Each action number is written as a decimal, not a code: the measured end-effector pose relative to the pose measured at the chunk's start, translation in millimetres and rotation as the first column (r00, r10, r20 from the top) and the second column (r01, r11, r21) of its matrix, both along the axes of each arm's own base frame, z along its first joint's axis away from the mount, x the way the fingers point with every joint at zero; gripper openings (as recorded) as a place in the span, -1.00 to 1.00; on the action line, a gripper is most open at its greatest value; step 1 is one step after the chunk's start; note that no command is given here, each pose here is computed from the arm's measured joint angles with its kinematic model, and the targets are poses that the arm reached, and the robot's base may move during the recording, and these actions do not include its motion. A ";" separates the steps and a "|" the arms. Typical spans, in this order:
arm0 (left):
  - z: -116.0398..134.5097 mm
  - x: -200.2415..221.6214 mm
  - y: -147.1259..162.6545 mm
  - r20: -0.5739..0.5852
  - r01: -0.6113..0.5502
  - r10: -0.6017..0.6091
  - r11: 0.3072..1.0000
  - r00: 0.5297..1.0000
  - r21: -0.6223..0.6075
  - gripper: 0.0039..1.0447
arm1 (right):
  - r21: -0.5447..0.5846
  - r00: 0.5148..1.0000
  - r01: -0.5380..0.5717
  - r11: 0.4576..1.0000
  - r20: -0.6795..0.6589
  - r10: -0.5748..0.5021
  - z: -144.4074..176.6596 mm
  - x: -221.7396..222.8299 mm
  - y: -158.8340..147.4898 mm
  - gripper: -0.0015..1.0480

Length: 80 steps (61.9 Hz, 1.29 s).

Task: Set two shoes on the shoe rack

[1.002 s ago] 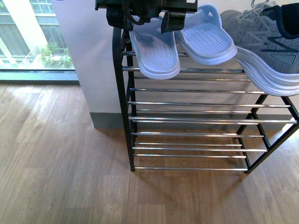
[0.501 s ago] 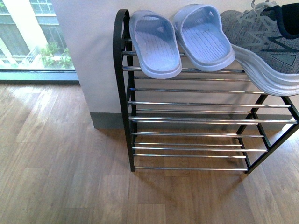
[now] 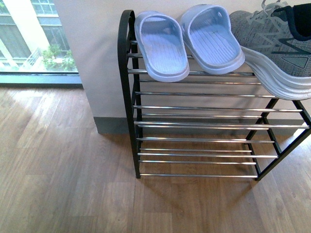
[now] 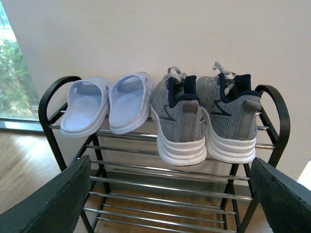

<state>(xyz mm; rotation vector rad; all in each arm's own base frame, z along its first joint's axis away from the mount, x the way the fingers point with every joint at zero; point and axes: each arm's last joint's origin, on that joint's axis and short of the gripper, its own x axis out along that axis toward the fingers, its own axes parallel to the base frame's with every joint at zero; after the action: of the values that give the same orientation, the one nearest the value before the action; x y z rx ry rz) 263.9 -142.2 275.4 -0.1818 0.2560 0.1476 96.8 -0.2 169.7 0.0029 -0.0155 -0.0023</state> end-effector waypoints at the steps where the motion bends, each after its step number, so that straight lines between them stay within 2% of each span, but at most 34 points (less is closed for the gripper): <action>1: 0.3 -5.9 3.5 0.004 -0.008 0.008 1.000 1.000 -0.005 0.83 | 0.000 1.000 0.000 1.000 0.000 0.000 0.0 0.0 0.0 0.82; 14: 0.4 -61.7 30.6 0.058 -0.099 0.098 0.995 0.994 0.022 0.83 | 0.000 1.000 0.000 1.000 0.000 0.000 0.0 0.0 0.0 0.82; 20: -9.3 -81.0 46.1 0.051 -0.125 0.123 0.992 0.991 0.036 0.83 | 0.000 1.000 0.000 1.000 0.000 0.000 0.0 0.0 0.0 0.82; 30: -11.5 -84.5 50.1 0.053 -0.129 0.128 0.991 0.990 0.024 0.82 | 0.000 1.000 0.000 1.000 0.000 0.000 0.0 0.0 0.0 0.82; 35: -19.2 -86.9 58.7 0.169 0.062 -0.065 0.998 0.984 0.022 0.54 | 0.000 1.000 0.000 1.000 0.000 0.000 0.0 0.0 0.0 0.82; 39: -26.9 -93.0 68.8 0.234 0.125 -0.139 0.989 0.962 0.073 0.33 | 0.000 1.000 0.000 1.000 0.000 0.000 0.0 0.0 0.0 0.82; 45: -40.6 -102.5 85.6 0.248 0.131 -0.162 0.982 0.955 0.137 -0.01 | 0.000 1.000 0.000 1.000 0.000 0.000 0.0 0.0 0.0 0.82; 48: -51.6 -108.2 95.6 0.240 0.132 -0.169 0.978 0.956 0.163 -0.28 | 0.000 1.000 0.000 1.000 0.000 0.000 0.0 0.0 0.0 0.82; 59: -69.7 -120.6 113.3 0.238 0.131 -0.173 0.975 0.956 0.181 -0.97 | 0.000 1.000 0.000 1.000 0.000 0.000 0.0 0.0 0.0 0.82; 80: -88.7 -136.2 129.8 0.238 0.125 -0.168 0.975 0.957 0.186 -0.98 | 0.000 1.000 0.000 1.000 0.000 0.000 0.0 0.0 0.0 0.82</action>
<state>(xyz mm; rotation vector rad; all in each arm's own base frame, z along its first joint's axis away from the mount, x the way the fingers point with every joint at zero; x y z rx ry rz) 127.7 -12.5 186.8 -0.0110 0.0017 -0.0034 96.8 -0.2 169.7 0.0029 -0.0155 -0.0023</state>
